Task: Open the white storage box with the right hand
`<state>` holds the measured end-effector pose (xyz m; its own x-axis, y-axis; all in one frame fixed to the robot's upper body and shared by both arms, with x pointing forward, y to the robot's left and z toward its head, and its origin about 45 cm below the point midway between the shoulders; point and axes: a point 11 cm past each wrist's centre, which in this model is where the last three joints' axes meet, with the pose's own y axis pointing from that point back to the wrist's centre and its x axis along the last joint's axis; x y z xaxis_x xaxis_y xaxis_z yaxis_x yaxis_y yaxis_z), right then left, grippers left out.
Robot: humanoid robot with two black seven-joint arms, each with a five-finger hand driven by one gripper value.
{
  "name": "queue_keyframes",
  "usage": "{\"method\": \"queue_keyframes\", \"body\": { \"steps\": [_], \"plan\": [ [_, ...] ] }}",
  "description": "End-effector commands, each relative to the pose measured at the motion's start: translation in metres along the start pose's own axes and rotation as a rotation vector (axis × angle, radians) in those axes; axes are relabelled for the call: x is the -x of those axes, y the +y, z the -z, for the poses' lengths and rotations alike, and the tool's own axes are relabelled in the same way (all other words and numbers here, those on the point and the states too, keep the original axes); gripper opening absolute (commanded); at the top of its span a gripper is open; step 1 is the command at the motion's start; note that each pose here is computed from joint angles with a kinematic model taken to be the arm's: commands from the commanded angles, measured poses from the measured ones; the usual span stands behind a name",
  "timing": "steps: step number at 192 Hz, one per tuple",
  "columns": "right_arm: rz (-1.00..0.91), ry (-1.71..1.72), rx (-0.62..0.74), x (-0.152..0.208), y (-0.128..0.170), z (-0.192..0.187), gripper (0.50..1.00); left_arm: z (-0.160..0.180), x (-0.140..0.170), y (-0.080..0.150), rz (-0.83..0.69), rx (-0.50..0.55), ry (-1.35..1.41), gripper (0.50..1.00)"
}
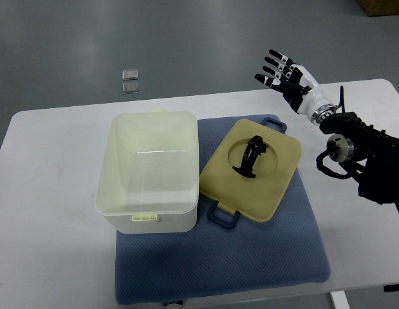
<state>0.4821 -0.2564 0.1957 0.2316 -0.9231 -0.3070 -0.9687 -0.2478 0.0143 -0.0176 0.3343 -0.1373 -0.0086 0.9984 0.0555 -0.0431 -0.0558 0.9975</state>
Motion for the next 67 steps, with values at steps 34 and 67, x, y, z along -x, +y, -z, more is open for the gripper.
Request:
{"method": "queue_keyframes", "body": {
  "steps": [34,67],
  "plan": [
    [-0.025,-0.078,0.003,0.004,0.006,-0.019,0.926,0.0,0.0,0.0,0.0,-0.001,0.0,1.0],
    [-0.034,-0.081,0.013,0.002,0.01,-0.025,0.926,0.0,0.0,0.0,0.0,0.001,0.0,1.0]
  ]
}}
